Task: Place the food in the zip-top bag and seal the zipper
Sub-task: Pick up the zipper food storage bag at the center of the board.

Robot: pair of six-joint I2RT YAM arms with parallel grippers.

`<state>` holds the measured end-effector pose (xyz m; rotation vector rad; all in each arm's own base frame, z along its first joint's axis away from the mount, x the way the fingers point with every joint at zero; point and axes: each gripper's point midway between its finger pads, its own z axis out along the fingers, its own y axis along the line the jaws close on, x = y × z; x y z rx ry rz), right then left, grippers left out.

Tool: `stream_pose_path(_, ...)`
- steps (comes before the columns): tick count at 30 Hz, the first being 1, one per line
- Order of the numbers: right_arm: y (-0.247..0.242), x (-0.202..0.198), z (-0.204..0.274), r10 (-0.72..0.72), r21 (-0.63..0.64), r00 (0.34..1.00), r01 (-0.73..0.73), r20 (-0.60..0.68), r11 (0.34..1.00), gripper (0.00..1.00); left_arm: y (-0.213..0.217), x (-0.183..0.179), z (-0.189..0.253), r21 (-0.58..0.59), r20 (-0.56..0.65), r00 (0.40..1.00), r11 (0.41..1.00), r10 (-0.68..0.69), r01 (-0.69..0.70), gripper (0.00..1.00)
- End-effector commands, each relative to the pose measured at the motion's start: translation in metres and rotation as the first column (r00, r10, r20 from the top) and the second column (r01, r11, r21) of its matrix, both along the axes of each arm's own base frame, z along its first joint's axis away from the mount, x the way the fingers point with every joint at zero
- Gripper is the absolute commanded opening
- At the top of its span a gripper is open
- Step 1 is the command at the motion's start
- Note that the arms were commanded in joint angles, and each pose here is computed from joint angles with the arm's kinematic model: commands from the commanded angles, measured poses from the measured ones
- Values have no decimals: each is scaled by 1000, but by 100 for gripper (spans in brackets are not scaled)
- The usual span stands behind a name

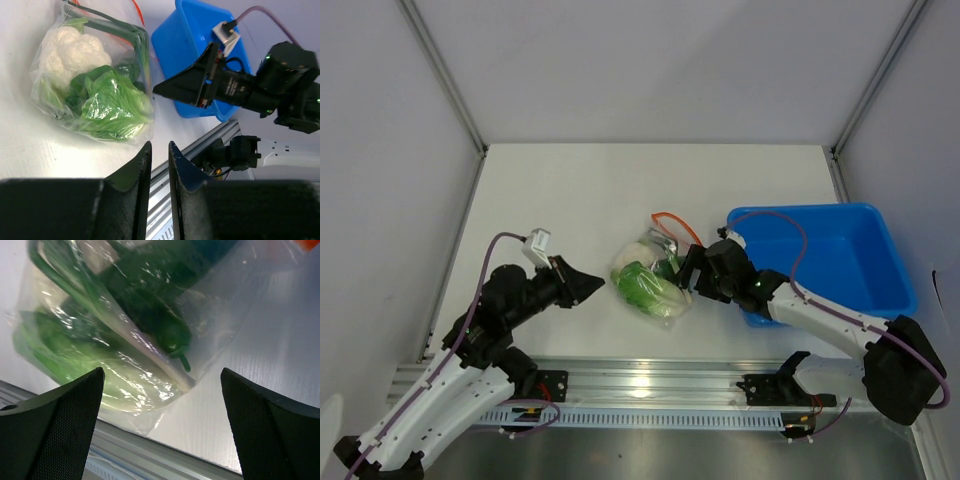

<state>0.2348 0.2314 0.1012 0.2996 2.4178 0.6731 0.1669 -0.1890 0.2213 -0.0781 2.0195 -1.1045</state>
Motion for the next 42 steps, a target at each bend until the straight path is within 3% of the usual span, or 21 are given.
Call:
stream_pose_path(1, 3, -10, -20, 76, -7, 997, -76, -27, 997, 99, -4, 0, 15, -36, 33, 999, 999, -12, 13, 22)
stream_pose_path(8, 59, 11, -23, 235, 31, 972, -234, -13, 972, 99, -4, -4, 19, -37, 43, 999, 999, -28, 29, 25)
stream_pose_path(14, 142, 13, -2, 461, -12, 885, -462, 68, 887, 99, 1, -6, 23, -42, 65, 998, 999, -17, 19, 26)
stream_pose_path(17, 148, 21, 5, 426, -10, 901, -426, 80, 905, 99, 2, -8, 23, -41, 68, 997, 999, -22, 25, 26)
stream_pose_path(21, 121, 22, 11, 301, -7, 950, -301, 81, 953, 99, 2, -10, 23, -38, 74, 997, 999, -30, 32, 26)
stream_pose_path(27, 81, -5, 23, 112, 135, 992, -120, 61, 984, 99, -1, -10, 28, -47, 89, 995, 998, -45, 49, 26)
stream_pose_path(31, 72, -14, 19, 44, 242, 998, -55, 51, 969, 99, -6, -9, 28, -52, 85, 994, 996, -65, 69, 26)
stream_pose_path(38, 68, -9, -18, -41, 304, 999, 38, 3, 952, 97, -5, -11, 30, -53, 91, 993, 996, -70, 75, 26)
stream_pose_path(42, 78, 7, -12, -41, 351, 996, 9, 85, 937, 94, -3, -13, 29, -48, 94, 993, 996, -70, 74, 26)
